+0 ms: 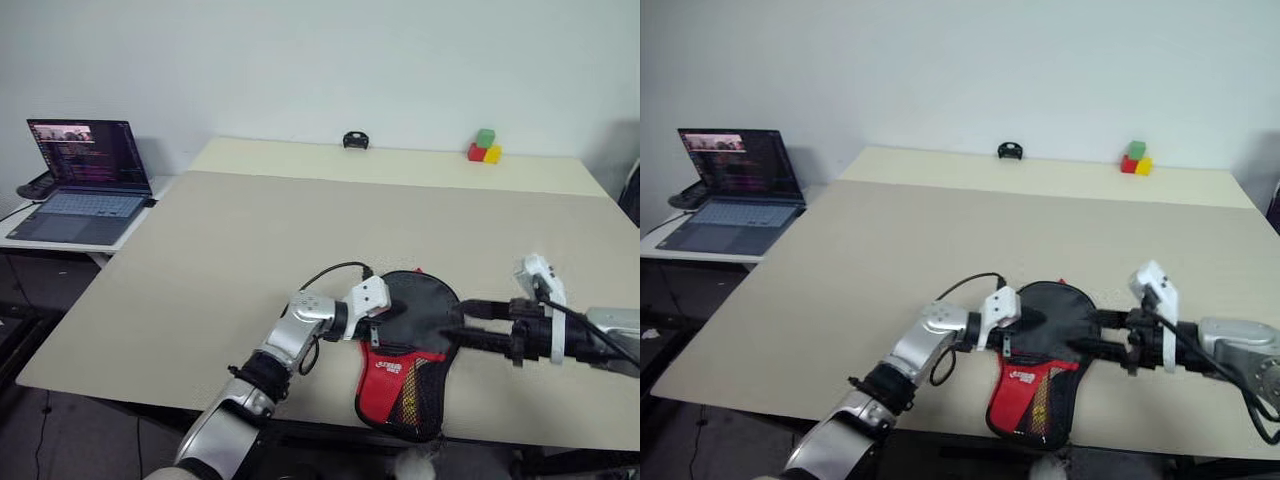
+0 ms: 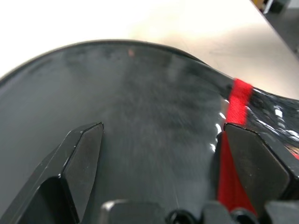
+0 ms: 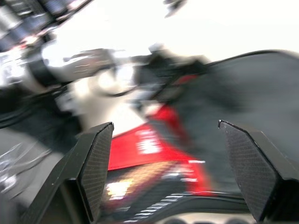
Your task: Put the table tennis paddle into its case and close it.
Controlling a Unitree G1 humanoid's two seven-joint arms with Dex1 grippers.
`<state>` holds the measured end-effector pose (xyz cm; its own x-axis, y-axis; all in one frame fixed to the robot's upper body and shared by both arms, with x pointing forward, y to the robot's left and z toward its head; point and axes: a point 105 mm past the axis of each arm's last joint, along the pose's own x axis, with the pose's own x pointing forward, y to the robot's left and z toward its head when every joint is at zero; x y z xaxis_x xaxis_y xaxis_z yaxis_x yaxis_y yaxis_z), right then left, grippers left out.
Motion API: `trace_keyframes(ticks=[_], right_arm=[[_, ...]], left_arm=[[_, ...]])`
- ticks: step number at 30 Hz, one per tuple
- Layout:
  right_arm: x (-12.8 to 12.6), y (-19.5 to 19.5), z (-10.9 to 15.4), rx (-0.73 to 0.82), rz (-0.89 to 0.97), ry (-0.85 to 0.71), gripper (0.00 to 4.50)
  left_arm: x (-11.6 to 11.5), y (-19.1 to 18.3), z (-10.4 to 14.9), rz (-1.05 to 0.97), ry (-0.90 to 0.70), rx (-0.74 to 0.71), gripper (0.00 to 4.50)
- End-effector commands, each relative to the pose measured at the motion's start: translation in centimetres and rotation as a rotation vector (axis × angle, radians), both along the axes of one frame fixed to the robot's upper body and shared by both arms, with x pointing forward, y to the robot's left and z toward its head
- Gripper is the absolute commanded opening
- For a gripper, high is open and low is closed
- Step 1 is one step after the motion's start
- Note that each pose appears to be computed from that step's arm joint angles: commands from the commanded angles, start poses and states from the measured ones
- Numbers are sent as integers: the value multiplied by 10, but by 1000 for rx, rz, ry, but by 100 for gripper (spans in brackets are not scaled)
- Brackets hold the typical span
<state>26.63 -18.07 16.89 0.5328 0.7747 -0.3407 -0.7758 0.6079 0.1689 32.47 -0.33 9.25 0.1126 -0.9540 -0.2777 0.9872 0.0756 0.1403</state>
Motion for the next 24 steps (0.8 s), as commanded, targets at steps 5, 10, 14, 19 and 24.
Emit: trace_keyframes(ticks=[5, 10, 14, 19, 24], right_arm=[[48, -24, 9, -23, -108, -226, 393], [64, -37, 5, -42, -118, -251, 393], [82, -61, 15, -25, -204, -270, 393], [95, -98, 22, -48, -296, -297, 393], [101, -105, 17, -80, -300, -287, 393]], left_arm=[[1, 21, 100, 113, -88, -254, 450], [-12, 63, 102, 213, -81, -263, 450], [-18, 104, 85, 353, -78, -218, 450], [-17, 129, 87, 512, -101, -231, 450], [-11, 137, 79, 561, -112, -187, 450]])
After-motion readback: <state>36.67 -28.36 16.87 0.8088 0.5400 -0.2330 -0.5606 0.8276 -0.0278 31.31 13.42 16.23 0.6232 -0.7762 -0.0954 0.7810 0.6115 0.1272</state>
